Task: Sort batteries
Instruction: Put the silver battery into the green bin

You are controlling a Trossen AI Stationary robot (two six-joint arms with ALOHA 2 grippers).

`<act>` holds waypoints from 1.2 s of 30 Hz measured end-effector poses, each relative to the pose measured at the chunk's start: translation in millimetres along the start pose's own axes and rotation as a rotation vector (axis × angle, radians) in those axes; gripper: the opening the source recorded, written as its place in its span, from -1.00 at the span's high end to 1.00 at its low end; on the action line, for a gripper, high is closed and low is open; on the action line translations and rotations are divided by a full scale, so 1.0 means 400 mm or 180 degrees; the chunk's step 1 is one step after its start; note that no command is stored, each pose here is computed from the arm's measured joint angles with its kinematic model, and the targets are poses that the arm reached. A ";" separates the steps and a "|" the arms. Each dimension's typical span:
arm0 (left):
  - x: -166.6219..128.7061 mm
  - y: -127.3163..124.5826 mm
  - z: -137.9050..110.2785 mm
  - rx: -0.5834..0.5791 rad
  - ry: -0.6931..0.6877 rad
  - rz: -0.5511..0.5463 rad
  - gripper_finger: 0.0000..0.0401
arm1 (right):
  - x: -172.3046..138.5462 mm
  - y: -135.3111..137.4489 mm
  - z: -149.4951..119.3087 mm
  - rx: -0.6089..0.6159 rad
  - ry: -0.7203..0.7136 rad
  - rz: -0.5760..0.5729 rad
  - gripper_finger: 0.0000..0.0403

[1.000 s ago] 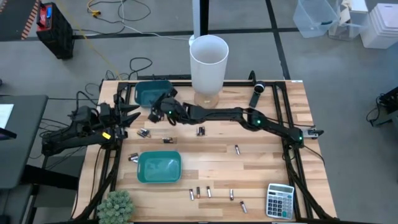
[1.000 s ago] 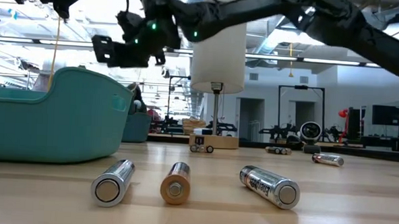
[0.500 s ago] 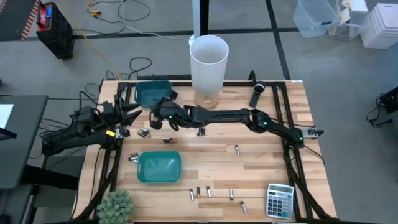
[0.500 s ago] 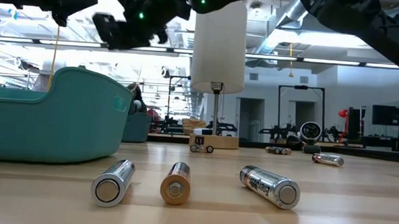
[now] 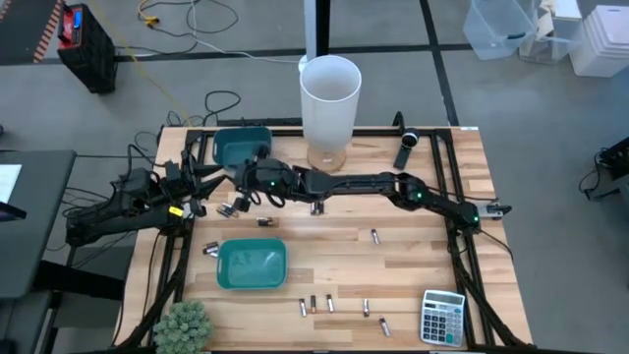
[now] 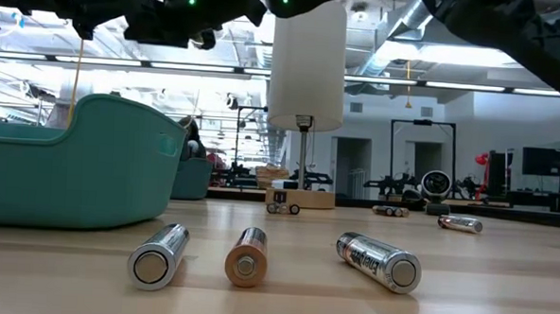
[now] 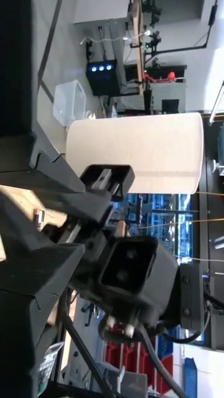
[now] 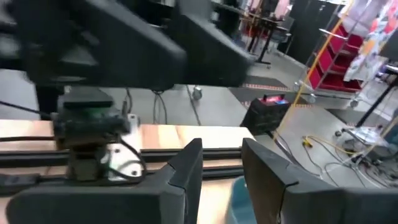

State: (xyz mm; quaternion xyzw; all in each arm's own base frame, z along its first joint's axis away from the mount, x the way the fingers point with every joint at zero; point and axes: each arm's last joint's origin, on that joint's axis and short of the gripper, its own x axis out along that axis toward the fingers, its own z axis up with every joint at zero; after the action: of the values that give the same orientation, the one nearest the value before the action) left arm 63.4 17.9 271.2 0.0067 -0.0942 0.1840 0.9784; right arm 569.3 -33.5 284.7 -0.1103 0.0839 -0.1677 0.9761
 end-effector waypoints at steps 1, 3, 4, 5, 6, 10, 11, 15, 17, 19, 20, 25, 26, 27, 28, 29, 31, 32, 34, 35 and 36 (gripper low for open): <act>0.000 0.000 0.000 0.0000 0.0001 0.0000 0.31 | 0.000 0.002 0.000 0.0001 -0.0005 0.0031 0.40; 0.000 0.000 0.000 0.0000 0.0002 0.0000 0.31 | 0.000 0.004 0.003 0.0047 -0.0066 0.0156 0.44; 0.000 0.000 0.000 0.0001 0.0004 0.0000 0.31 | 0.000 0.004 0.008 0.0076 -0.0141 0.0232 0.45; 0.000 0.000 0.000 0.0001 0.0005 0.0000 0.31 | 0.000 0.005 0.012 0.0089 -0.0216 0.0319 0.48; 0.000 0.000 0.000 0.0001 0.0006 0.0000 0.31 | -0.001 0.006 0.017 0.0100 -0.0279 0.0367 0.50; 0.000 0.000 -0.001 0.0002 0.0009 0.0000 0.31 | -0.001 0.007 0.015 0.0117 -0.0270 0.0454 0.62; 0.000 0.000 -0.001 0.0002 0.0009 0.0000 0.31 | 0.000 0.006 0.012 0.0130 -0.0237 0.0474 0.65; 0.000 0.000 -0.003 0.0007 0.0033 -0.0001 0.31 | 0.004 0.000 -0.006 0.0126 -0.0054 0.0656 0.78; 0.000 0.000 -0.003 0.0008 0.0038 -0.0001 0.31 | 0.003 0.002 -0.018 0.0092 0.0111 0.0688 0.83; 0.000 0.000 -0.003 0.0008 0.0038 -0.0002 0.31 | -0.002 0.005 -0.027 0.0057 0.0280 0.0730 0.86; 0.000 0.000 -0.003 0.0008 0.0040 -0.0002 0.31 | -0.004 0.006 -0.029 0.0045 0.0331 0.0742 0.87; 0.000 0.000 -0.004 0.0009 0.0047 -0.0002 0.31 | -0.022 -0.007 0.003 0.0050 0.0306 0.0741 0.88; 0.000 0.000 -0.004 0.0009 0.0047 -0.0001 0.31 | -0.028 -0.011 0.014 0.0054 0.0286 0.0738 0.88; 0.000 0.000 -0.004 0.0010 0.0050 -0.0001 0.31 | -0.034 -0.016 0.022 0.0055 0.0287 0.0736 0.88; 0.000 0.000 -0.004 0.0010 0.0053 -0.0002 0.31 | -0.037 -0.020 0.028 0.0055 0.0285 0.0731 0.88; 0.000 0.000 -0.004 0.0011 0.0055 -0.0001 0.31 | -0.041 -0.023 0.034 0.0057 0.0273 0.0728 0.89; 0.000 0.000 -0.005 0.0012 0.0062 -0.0002 0.31 | -0.046 -0.024 0.039 0.0064 0.0227 0.0722 0.89; 0.000 0.000 -0.005 0.0012 0.0066 -0.0001 0.31 | -0.049 -0.024 0.037 0.0073 0.0174 0.0712 0.90; 0.000 0.000 -0.005 0.0011 0.0069 -0.0001 0.31 | -0.059 -0.029 0.026 0.0112 0.0047 0.0681 0.91; 0.000 0.000 -0.005 0.0010 0.0070 -0.0002 0.31 | -0.067 -0.031 0.014 0.0150 -0.0009 0.0665 0.92; 0.000 0.000 -0.005 0.0009 0.0072 -0.0002 0.31 | -0.079 -0.036 0.003 0.0188 -0.0071 0.0645 0.92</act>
State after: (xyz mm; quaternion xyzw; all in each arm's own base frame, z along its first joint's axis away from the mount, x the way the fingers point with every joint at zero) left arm 63.8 18.0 269.1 0.0061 -0.0828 0.1839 0.9794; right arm 535.7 -35.6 293.3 -0.0743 0.0788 -0.0692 0.9917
